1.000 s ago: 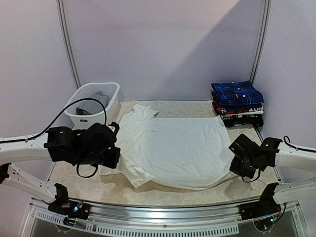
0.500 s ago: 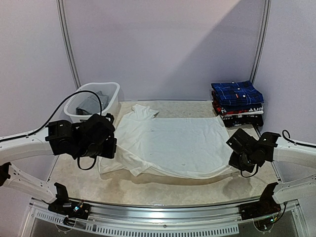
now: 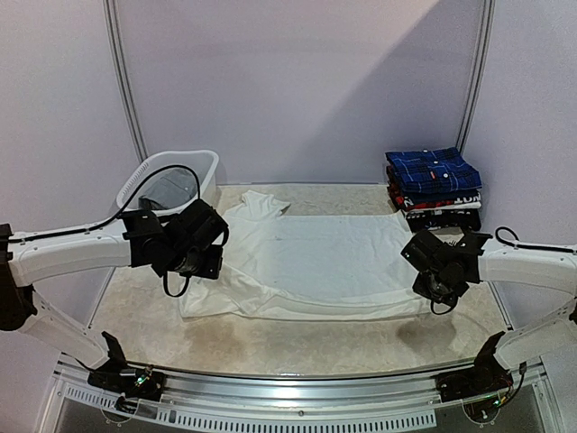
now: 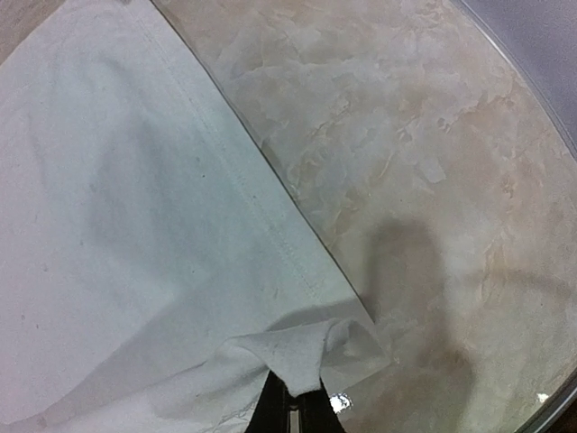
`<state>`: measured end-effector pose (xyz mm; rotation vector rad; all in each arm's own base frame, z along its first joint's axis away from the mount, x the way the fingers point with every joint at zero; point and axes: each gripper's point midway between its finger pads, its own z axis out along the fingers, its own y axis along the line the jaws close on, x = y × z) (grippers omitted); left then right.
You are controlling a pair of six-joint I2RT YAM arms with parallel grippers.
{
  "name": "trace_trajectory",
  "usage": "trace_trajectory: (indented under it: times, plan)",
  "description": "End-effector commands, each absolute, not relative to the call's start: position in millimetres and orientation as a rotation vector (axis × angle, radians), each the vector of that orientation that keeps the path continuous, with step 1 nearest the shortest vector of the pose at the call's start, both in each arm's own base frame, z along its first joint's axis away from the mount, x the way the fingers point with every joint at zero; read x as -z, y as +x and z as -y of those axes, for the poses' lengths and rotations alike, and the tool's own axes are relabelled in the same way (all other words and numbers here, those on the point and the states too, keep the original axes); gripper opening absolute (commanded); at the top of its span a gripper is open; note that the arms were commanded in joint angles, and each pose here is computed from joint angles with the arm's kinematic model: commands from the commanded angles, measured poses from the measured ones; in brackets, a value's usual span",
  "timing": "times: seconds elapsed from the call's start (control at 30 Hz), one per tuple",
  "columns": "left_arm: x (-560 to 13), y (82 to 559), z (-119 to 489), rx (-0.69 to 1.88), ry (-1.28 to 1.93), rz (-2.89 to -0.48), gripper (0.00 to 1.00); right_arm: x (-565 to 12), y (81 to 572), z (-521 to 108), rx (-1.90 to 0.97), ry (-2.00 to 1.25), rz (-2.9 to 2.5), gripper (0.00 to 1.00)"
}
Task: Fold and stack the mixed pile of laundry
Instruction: Fold the flattened T-shirt at the center of the board.
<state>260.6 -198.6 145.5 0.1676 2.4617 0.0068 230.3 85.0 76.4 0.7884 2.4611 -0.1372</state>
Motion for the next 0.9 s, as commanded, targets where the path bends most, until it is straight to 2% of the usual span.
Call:
trace_trajectory:
  times: [0.0, 0.47, 0.87]
  plan:
    - [-147.6, 275.2, 195.3, -0.032, 0.139, -2.454, 0.0, -79.3, 248.1, -85.9, 0.148, 0.797, -2.427, 0.0]
    - [-128.4, 281.9, 181.5, -0.12, 0.086, -2.486, 0.0, -57.0, 267.8, -87.2, 0.205, 0.797, -2.472, 0.0]
    - [-115.9, 293.5, 168.6, -0.179, 0.021, -2.485, 0.0, -51.6, 280.2, -72.6, 0.368, 0.824, -2.426, 0.0]
